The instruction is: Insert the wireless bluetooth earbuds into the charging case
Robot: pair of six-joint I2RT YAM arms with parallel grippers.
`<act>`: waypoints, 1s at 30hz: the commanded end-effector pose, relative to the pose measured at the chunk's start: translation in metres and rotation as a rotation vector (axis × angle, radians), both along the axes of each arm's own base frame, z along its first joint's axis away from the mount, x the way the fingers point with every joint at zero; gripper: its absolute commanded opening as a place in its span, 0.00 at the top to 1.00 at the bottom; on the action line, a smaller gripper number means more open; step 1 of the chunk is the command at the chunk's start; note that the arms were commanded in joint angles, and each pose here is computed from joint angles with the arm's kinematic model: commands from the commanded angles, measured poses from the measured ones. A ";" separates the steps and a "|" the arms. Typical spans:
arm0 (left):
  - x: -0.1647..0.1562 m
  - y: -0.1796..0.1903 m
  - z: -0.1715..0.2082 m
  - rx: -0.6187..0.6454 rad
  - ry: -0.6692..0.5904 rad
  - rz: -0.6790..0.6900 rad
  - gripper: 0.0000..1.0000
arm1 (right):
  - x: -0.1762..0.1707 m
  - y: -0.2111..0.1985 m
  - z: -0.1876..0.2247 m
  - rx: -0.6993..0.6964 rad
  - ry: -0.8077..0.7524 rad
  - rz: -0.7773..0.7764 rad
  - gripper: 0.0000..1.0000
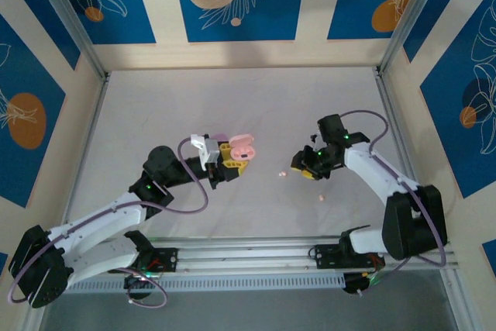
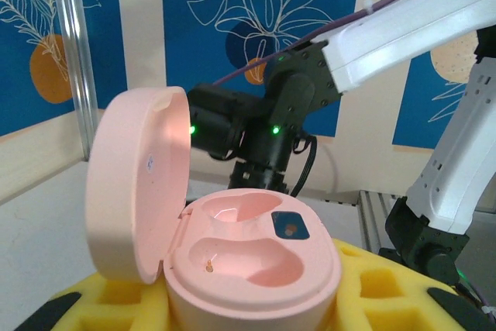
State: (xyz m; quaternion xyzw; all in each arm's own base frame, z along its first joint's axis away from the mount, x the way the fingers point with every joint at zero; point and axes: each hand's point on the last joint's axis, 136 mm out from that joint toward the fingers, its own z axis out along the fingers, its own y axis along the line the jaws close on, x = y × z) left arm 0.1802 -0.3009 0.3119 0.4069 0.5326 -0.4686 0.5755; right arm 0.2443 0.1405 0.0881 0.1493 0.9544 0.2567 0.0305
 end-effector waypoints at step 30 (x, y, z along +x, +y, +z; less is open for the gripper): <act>-0.001 0.003 0.010 0.004 -0.035 0.023 0.71 | 0.038 0.039 -0.060 -0.085 0.101 0.020 0.61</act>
